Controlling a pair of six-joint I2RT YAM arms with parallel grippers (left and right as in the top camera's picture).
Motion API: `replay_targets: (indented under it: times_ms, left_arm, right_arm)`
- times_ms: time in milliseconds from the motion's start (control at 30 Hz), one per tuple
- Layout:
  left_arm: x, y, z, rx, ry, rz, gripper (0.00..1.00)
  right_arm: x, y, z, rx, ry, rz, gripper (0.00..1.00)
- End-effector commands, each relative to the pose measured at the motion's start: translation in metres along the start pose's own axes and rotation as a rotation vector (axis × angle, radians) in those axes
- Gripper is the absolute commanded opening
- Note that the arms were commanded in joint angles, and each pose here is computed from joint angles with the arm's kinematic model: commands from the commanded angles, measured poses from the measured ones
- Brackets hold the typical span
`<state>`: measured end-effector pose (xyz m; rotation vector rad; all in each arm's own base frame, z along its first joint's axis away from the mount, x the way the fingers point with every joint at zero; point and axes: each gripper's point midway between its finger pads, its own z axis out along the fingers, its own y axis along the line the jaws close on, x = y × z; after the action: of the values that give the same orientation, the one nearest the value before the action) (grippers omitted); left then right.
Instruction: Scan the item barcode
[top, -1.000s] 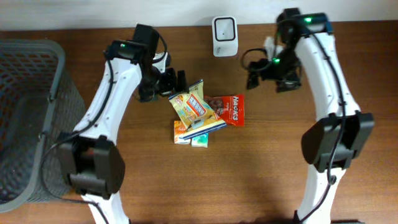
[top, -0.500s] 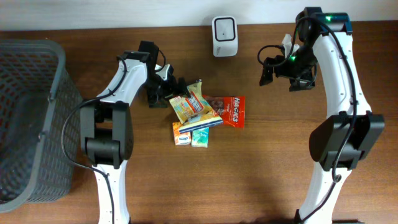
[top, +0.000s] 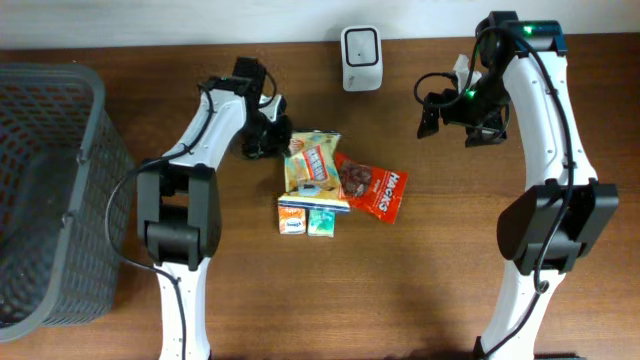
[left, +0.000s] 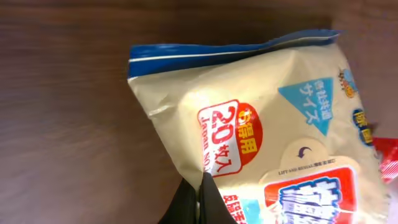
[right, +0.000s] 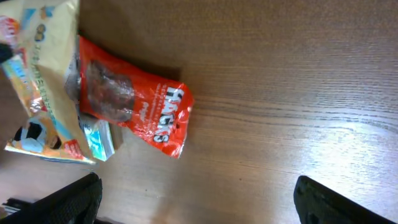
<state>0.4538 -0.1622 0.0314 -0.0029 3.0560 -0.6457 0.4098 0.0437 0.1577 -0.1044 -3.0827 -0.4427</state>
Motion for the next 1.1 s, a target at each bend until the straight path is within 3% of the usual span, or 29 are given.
replay_targets:
  times_ms: [0,133,267,400,533,667,800,1067]
  left_arm:
    - [-0.021,-0.004,-0.099,-0.241,-0.241,0.086,0.00]
    - [-0.006,-0.012,-0.146,-0.490,-0.344,0.136,0.00]
    - [0.001,-0.004,-0.187,-0.939,-0.524,0.081,0.00]
    - [-0.002,-0.001,-0.217,-1.079,-0.694,-0.028,0.00]
    - [-0.003,0.005,-0.233,-1.175,-0.758,-0.046,0.00]
    - [0.001,0.012,-0.219,-1.182,-0.713,-0.038,0.00]
    - [0.025,0.025,-0.164,-1.147,-0.562,-0.010,0.00]
    - [0.087,-0.086,-0.067,-0.772,-0.359,0.209,0.02]
  right_arm:
    - [-0.002,0.001,-0.012,0.007,-0.040,-0.002,0.99]
    - [-0.002,0.001,-0.012,0.007,-0.040,-0.002,0.99]
    - [-0.002,0.001,-0.012,0.007,-0.040,-0.002,0.99]
    - [-0.002,0.001,-0.012,0.007,-0.040,-0.002,0.99]
    - [-0.002,0.001,-0.012,0.007,-0.040,-0.002,0.99]
    - [-0.002,0.001,-0.012,0.007,-0.040,-0.002,0.99]
    - [-0.002,0.001,-0.012,0.007,-0.040,-0.002,0.98]
    - [-0.002,0.001,-0.012,0.007,-0.040,-0.002,0.99]
